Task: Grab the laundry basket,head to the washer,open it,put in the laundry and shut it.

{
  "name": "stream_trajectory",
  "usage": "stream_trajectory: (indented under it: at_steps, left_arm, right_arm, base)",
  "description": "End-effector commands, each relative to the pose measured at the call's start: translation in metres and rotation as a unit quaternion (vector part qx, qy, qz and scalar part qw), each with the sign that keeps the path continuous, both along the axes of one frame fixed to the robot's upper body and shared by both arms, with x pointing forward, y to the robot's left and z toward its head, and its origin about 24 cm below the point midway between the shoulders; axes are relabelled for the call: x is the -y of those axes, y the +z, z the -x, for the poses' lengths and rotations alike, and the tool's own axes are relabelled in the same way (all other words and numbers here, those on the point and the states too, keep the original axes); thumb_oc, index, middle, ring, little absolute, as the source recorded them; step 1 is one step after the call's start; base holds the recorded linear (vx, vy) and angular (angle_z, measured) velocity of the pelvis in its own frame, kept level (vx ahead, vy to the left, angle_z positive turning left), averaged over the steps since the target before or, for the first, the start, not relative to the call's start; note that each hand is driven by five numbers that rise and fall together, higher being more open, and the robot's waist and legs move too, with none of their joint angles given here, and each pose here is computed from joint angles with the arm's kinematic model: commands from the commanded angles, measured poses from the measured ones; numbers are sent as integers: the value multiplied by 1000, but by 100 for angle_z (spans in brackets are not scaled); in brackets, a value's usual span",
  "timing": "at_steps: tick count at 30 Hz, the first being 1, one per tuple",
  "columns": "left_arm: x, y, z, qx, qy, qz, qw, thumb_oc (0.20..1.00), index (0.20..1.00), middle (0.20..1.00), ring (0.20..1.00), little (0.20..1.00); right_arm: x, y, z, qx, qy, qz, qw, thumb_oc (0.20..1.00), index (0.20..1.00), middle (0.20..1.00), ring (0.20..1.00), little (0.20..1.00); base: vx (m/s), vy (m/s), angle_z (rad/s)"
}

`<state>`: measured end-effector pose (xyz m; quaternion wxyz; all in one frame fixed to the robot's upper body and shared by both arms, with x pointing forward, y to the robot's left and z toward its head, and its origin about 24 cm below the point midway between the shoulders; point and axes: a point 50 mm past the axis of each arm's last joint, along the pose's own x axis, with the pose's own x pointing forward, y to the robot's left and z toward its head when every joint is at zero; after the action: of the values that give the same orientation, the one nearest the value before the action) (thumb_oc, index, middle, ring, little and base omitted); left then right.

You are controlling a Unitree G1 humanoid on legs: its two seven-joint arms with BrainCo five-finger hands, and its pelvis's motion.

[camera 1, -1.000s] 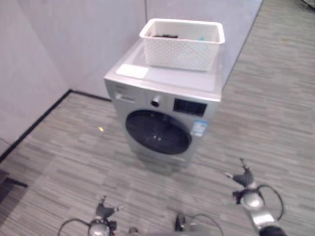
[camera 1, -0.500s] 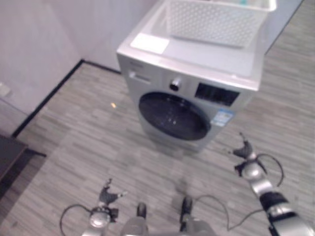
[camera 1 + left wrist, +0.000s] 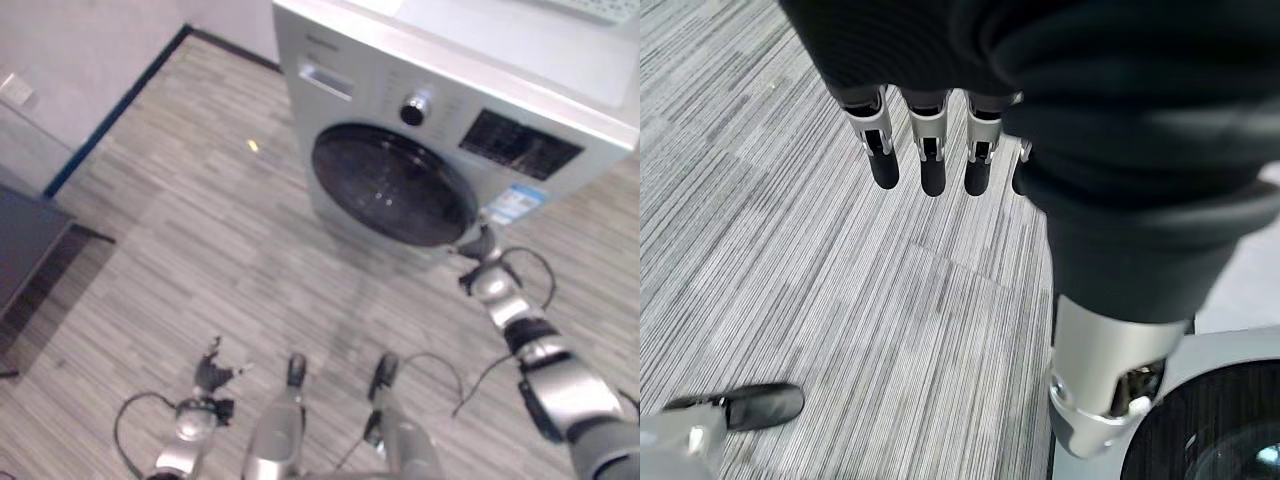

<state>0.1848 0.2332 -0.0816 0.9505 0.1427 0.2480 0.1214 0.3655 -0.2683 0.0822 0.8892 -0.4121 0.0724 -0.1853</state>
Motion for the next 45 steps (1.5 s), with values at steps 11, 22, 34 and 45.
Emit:
stream_trajectory:
  at_steps: [11, 22, 34, 45]
  left_arm:
    - [-1, 10, -2, 38, -14, -5, 999, 1000, 1000, 1000, 1000, 1000]
    - [1, 26, -13, 78, -48, -2, 996, 1000, 1000, 1000, 1000, 1000]
    - [9, 26, -21, 85, -43, 9, 995, 1000, 1000, 1000, 1000, 1000]
    - [12, 31, -28, 99, -41, -4, 994, 1000, 1000, 1000, 1000, 1000]
  right_arm:
    - [30, 61, -12, 66, -36, 63, 995, 1000, 1000, 1000, 1000, 1000]
    - [40, 118, -24, 91, -25, 98, 991, 1000, 1000, 1000, 1000, 1000]
    - [-39, 88, -41, 80, 117, 82, 986, 1000, 1000, 1000, 1000, 1000]
    - [-165, 44, -32, 71, 285, -28, 956, 1000, 1000, 1000, 1000, 1000]
  base:
    - [-12, 6, -3]
    - [-9, 5, -2]
    - [3, -6, -1]
    - [-1, -4, -1]
